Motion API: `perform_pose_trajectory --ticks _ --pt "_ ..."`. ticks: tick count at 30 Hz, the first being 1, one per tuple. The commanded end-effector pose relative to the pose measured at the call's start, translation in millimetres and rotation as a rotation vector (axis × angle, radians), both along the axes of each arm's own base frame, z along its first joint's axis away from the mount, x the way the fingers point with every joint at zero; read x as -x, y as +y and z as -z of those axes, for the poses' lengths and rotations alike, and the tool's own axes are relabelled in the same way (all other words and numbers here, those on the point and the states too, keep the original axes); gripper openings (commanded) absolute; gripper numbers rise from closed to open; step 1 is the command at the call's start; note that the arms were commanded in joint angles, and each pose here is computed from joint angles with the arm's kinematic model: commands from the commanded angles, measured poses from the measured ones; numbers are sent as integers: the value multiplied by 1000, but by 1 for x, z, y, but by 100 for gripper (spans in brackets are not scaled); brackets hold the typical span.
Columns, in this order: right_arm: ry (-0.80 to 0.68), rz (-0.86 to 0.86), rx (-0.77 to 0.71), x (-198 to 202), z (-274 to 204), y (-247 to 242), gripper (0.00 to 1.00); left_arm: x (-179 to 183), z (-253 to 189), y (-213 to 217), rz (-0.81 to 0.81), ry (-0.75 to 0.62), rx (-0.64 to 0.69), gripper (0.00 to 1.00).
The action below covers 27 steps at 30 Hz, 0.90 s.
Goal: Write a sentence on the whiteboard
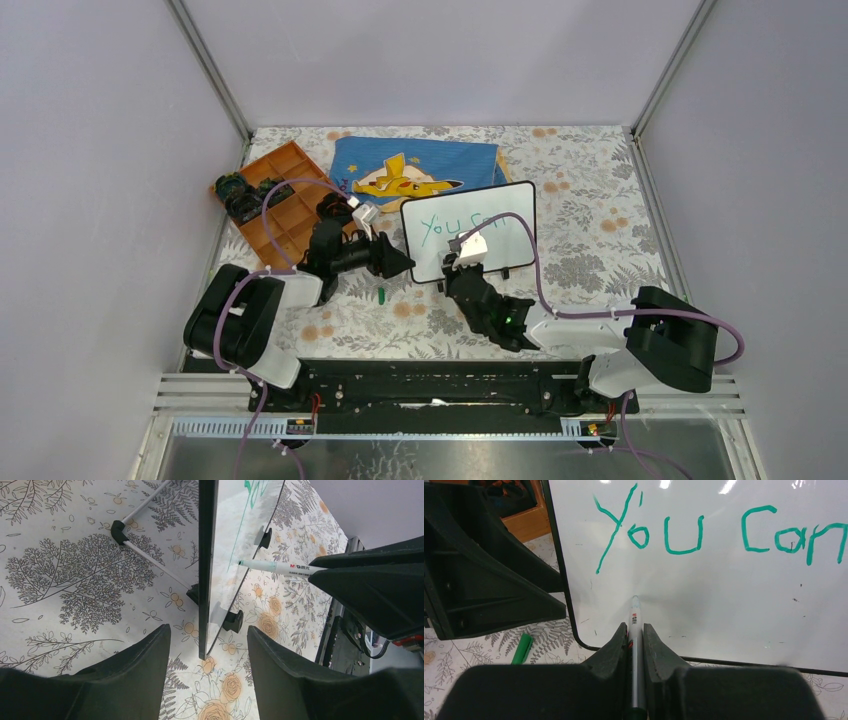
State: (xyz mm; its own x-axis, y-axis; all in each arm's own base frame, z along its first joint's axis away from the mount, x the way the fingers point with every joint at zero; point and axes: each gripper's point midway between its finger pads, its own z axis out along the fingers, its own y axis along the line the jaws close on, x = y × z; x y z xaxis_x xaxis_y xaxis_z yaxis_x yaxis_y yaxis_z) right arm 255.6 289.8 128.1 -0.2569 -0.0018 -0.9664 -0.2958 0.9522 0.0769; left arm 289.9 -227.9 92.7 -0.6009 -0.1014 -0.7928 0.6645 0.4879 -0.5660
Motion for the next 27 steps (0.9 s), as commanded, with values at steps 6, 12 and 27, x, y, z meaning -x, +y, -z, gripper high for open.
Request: perform_pose_trajectory --ticks 6,12,27 --pt "-17 21 -69 -12 -20 6 0 -10 -14 -3 0 -72 -2 64" --pt "9 5 -52 -7 -11 4 0 -10 -13 -3 0 -72 -5 64" --pt "60 -6 -25 2 8 -4 0 -10 -12 -4 4 -71 -9 64"
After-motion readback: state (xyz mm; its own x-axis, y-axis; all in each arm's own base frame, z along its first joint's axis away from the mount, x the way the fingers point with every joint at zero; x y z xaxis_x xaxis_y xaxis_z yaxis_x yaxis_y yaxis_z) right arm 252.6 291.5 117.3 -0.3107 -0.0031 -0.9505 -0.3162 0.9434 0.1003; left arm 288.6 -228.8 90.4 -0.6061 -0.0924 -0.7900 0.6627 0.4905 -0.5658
